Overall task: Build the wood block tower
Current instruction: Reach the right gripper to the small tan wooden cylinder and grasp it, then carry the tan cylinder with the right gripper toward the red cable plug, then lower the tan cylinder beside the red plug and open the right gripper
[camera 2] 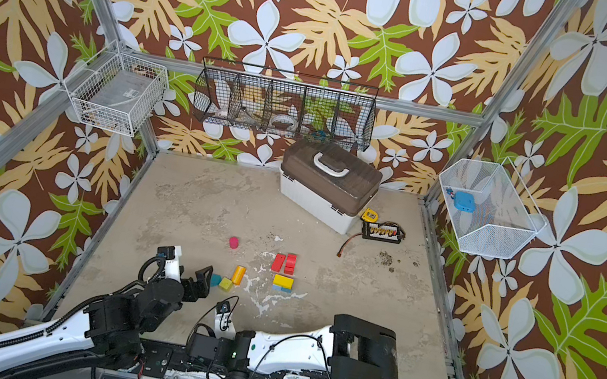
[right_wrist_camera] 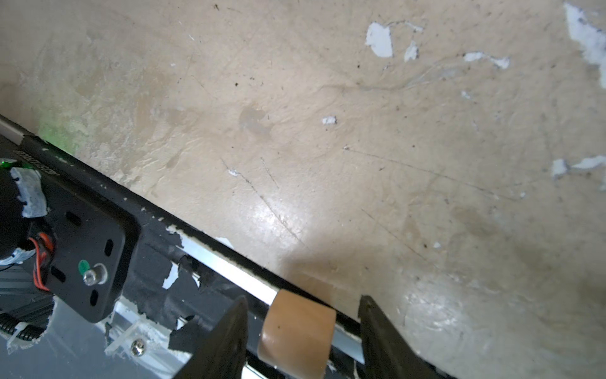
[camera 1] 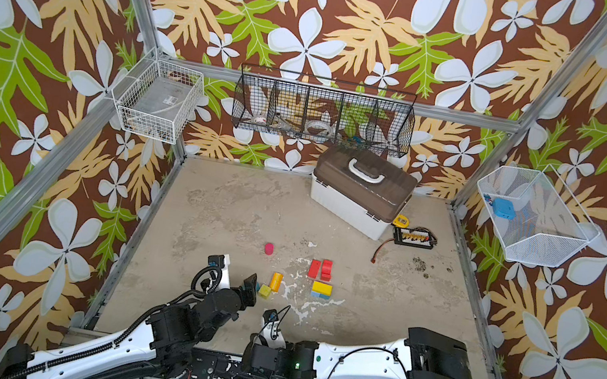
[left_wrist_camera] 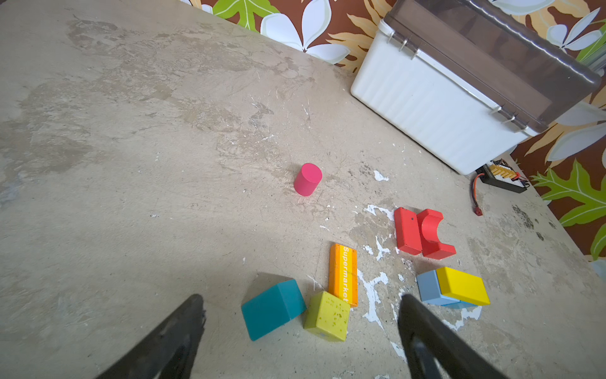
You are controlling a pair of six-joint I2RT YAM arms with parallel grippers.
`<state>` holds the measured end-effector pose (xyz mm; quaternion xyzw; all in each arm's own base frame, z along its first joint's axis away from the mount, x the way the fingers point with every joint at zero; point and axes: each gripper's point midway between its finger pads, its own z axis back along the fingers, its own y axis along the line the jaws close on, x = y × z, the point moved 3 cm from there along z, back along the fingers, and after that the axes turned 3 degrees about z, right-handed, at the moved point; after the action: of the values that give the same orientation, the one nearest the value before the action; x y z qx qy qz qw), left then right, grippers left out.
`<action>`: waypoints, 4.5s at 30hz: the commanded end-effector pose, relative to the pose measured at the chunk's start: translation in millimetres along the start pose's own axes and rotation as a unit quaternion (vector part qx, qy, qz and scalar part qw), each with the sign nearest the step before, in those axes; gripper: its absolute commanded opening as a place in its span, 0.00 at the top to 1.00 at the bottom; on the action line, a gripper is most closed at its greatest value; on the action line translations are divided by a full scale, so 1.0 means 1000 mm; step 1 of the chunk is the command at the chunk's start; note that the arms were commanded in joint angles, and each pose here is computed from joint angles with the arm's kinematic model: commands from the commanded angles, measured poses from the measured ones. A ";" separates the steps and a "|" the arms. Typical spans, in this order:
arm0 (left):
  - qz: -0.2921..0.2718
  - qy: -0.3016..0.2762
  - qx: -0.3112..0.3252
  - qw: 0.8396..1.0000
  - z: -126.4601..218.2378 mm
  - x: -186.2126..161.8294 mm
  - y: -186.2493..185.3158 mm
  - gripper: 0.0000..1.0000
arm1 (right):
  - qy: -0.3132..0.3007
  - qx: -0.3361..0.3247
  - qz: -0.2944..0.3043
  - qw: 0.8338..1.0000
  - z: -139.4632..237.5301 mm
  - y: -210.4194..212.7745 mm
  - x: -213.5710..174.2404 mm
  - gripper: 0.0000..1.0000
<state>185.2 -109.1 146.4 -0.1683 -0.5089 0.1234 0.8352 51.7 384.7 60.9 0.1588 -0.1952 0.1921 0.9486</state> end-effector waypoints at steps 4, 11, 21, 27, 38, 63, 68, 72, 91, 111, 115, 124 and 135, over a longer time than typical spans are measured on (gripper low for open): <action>0.002 -0.006 0.007 1.000 0.000 0.002 0.002 0.07 | 0.006 -0.005 -0.002 1.000 -0.003 -0.004 -0.005 0.45; 0.000 -0.006 0.008 1.000 0.000 0.002 0.002 0.07 | 0.006 -0.013 0.003 1.000 -0.004 -0.006 -0.010 0.50; 0.001 -0.005 0.007 1.000 0.000 0.001 0.002 0.07 | 0.001 -0.028 0.009 1.000 -0.003 -0.011 -0.009 0.71; 0.000 -0.003 0.006 1.000 0.000 0.001 0.002 0.07 | -0.053 -0.083 0.008 0.995 0.033 -0.044 0.037 0.74; 0.001 -0.003 -0.005 1.000 0.001 0.001 0.000 0.07 | -0.081 -0.233 -0.037 0.968 0.045 -0.164 0.196 0.85; 0.003 -0.002 -0.015 1.000 0.002 0.001 -0.002 0.07 | 0.096 -0.445 0.089 0.886 -0.062 -0.251 0.253 0.93; 0.002 -0.002 -0.014 1.000 0.002 0.001 -0.002 0.07 | 0.114 -0.464 0.070 0.876 -0.061 -0.283 0.248 0.93; 0.002 -0.001 -0.014 1.000 0.002 0.000 -0.002 0.07 | 0.122 -0.464 0.073 0.874 -0.063 -0.289 0.244 0.89; 0.002 -0.002 -0.013 1.000 0.002 0.001 -0.001 0.07 | 0.121 -0.445 0.072 0.885 -0.062 -0.284 0.249 0.57; 0.002 -0.002 -0.014 1.000 0.002 0.001 -0.002 0.07 | 0.147 -0.511 0.079 0.843 -0.050 -0.308 0.245 0.68; 0.001 -0.002 -0.013 1.000 0.002 0.001 -0.001 0.07 | 0.162 -0.518 0.051 0.838 -0.040 -0.335 0.231 0.70; 0.002 -0.001 -0.018 1.000 0.002 0.000 -0.002 0.07 | 0.227 -0.545 0.012 0.807 -0.015 -0.390 0.182 0.70; 0.003 -0.002 -0.020 1.000 0.003 0.001 -0.002 0.07 | 0.242 -0.523 0.010 0.817 -0.025 -0.389 0.173 0.54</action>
<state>182.5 -110.4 147.3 -0.1844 -0.5084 0.1153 0.8332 375.1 94.9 43.9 -0.4640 -0.0415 0.1182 0.8769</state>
